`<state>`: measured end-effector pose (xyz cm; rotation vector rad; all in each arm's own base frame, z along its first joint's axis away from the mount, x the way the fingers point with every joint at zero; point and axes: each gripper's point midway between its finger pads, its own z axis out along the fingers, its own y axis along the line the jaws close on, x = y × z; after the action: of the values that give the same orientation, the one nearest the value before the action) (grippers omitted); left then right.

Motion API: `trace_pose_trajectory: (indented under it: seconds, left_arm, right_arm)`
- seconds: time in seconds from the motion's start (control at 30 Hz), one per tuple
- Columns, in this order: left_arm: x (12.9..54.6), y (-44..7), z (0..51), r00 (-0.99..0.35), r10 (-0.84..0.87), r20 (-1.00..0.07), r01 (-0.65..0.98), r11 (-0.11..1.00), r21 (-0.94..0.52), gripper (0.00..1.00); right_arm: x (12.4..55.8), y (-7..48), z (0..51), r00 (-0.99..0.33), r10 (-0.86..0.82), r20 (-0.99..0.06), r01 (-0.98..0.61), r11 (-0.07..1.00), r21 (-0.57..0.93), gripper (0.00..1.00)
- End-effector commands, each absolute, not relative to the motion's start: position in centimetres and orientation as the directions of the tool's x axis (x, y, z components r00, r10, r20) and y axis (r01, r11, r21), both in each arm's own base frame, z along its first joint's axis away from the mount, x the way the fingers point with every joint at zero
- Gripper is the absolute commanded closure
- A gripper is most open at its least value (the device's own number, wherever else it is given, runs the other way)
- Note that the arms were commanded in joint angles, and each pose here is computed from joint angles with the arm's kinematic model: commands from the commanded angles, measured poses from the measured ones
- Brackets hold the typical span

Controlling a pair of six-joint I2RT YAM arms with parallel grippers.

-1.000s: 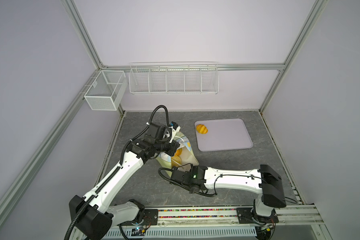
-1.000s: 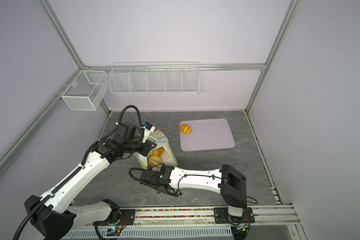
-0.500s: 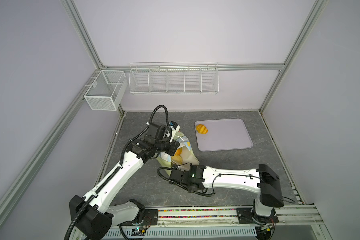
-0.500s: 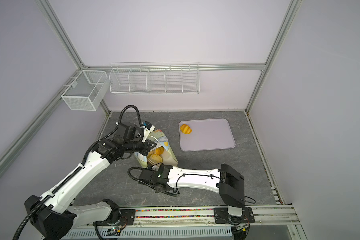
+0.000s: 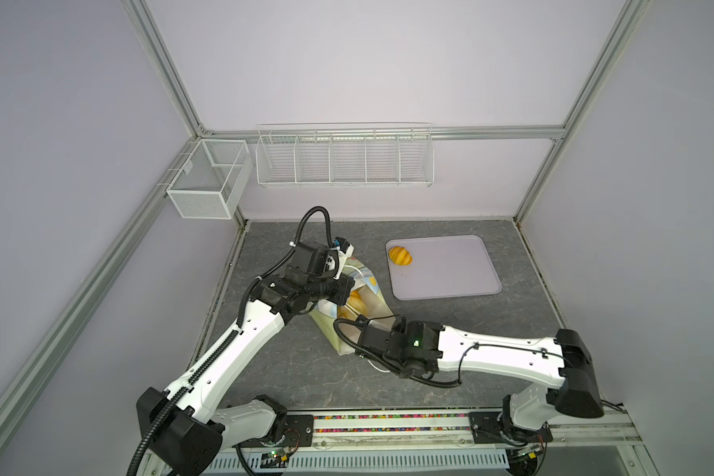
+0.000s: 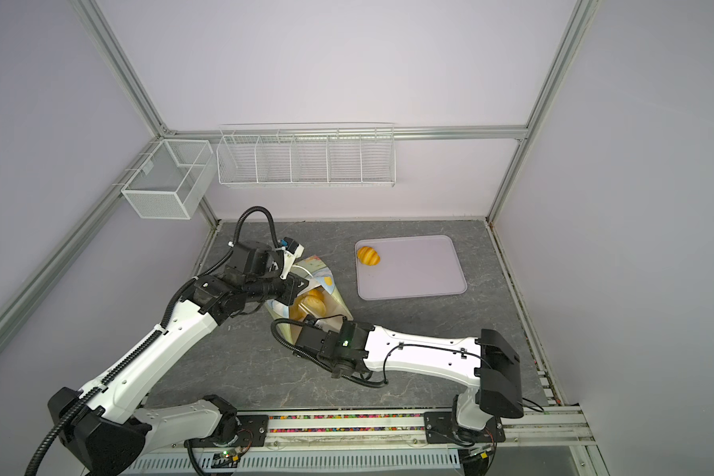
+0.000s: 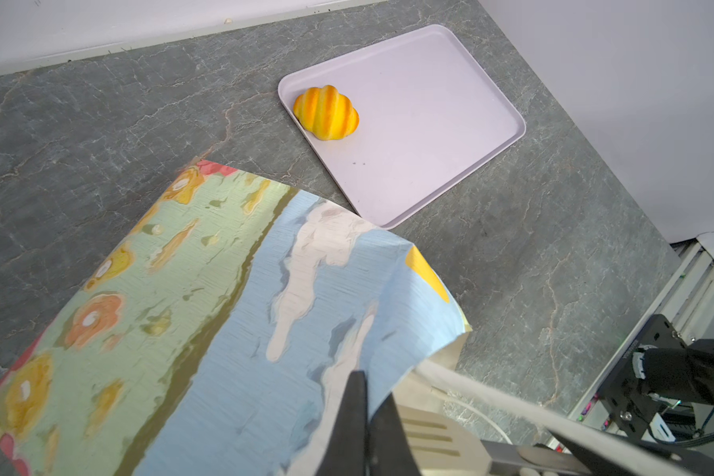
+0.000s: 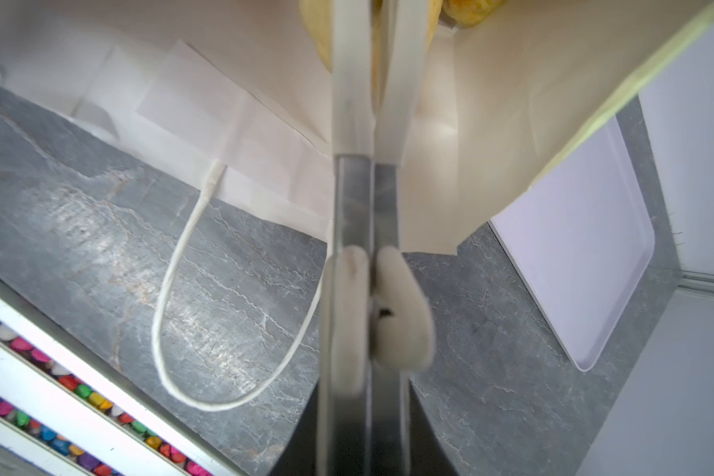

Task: Take the fake bread out of the paper bag
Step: 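Move the tongs back into the bag opening with the right gripper, then pinch a round bun with the tongs and lift it toward the tray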

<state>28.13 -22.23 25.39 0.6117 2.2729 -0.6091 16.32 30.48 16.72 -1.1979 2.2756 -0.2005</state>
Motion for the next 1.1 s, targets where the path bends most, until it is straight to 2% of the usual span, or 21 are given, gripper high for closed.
trace_pose_trajectory:
  seconds: [0.0,0.3,0.57,0.83,1.07]
  left_arm:
    - [29.5,-21.6,26.5,-0.666,0.171,-0.726,0.507,0.818,-0.272,1.0]
    - [32.7,-22.2,27.6,-0.698,0.027,-0.715,0.38,0.86,-0.339,1.0]
    - [34.4,-22.7,26.6,-0.722,0.007,-0.692,0.336,0.878,-0.341,1.0]
    - [36.0,-22.5,26.2,-0.741,-0.001,-0.671,0.296,0.897,-0.328,1.0]
    - [36.8,-22.5,25.4,-0.754,-0.009,-0.657,0.282,0.899,-0.336,1.0]
  right_arm:
    - [16.5,30.8,18.7,-0.468,-0.714,-0.52,-0.697,0.66,-0.279,0.94]
    - [17.1,29.0,21.2,-0.471,-0.639,-0.608,-0.687,0.698,-0.202,0.94]
    - [18.9,27.1,24.0,-0.486,-0.539,-0.688,-0.657,0.744,-0.119,0.94]
    - [21.4,24.2,25.4,-0.529,-0.459,-0.714,-0.608,0.792,-0.058,0.94]
    - [23.9,20.7,26.3,-0.599,-0.327,-0.731,-0.531,0.846,0.057,0.94]
